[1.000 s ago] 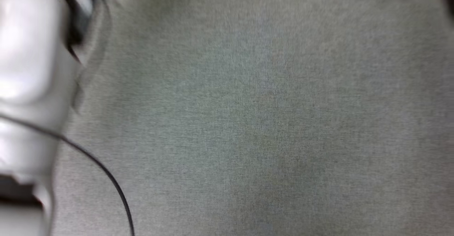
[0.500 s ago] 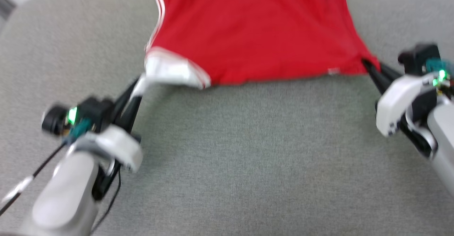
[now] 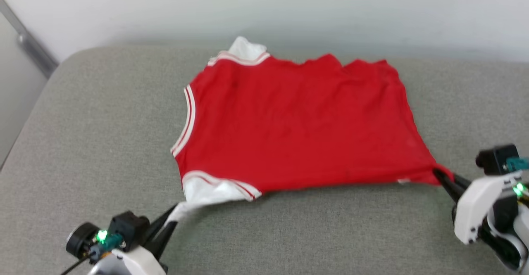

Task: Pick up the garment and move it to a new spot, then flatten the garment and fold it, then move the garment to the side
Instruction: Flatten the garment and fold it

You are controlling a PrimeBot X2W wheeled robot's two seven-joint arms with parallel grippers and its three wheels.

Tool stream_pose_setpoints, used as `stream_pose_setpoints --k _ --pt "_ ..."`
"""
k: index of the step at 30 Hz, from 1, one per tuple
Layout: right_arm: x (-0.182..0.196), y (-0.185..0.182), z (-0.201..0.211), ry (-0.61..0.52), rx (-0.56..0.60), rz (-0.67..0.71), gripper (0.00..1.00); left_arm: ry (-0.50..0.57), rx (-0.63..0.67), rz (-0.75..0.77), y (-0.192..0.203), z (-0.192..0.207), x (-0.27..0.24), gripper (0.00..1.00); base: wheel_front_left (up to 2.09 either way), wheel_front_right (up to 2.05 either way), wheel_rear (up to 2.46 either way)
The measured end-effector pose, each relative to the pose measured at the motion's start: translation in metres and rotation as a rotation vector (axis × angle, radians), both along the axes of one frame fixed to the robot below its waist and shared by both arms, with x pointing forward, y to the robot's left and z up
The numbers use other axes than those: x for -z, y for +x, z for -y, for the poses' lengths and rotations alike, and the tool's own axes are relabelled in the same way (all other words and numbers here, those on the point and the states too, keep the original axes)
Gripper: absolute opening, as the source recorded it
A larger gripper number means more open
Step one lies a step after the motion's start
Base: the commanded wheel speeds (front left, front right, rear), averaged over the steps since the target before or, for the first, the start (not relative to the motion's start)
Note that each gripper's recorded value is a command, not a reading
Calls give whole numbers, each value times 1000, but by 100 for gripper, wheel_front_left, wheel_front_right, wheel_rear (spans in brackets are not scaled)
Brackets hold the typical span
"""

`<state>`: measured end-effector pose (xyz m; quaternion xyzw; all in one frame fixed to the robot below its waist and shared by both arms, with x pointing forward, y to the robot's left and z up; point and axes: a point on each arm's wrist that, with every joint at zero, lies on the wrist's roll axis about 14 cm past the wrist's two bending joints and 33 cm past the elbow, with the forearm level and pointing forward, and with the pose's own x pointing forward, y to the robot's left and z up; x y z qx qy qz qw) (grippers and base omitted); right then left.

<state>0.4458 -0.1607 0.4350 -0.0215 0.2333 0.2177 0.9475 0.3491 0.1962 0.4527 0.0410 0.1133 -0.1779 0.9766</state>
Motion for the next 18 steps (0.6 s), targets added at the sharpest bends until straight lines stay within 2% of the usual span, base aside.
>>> stream_pose_setpoints --k 10,18 --pt "14 -69 19 37 35 -88 0 -44 20 -67 -60 10 0 0 0 0 0" --pt "35 -120 40 21 61 -229 0 -77 78 -184 -104 28 12 0 0 0 0"
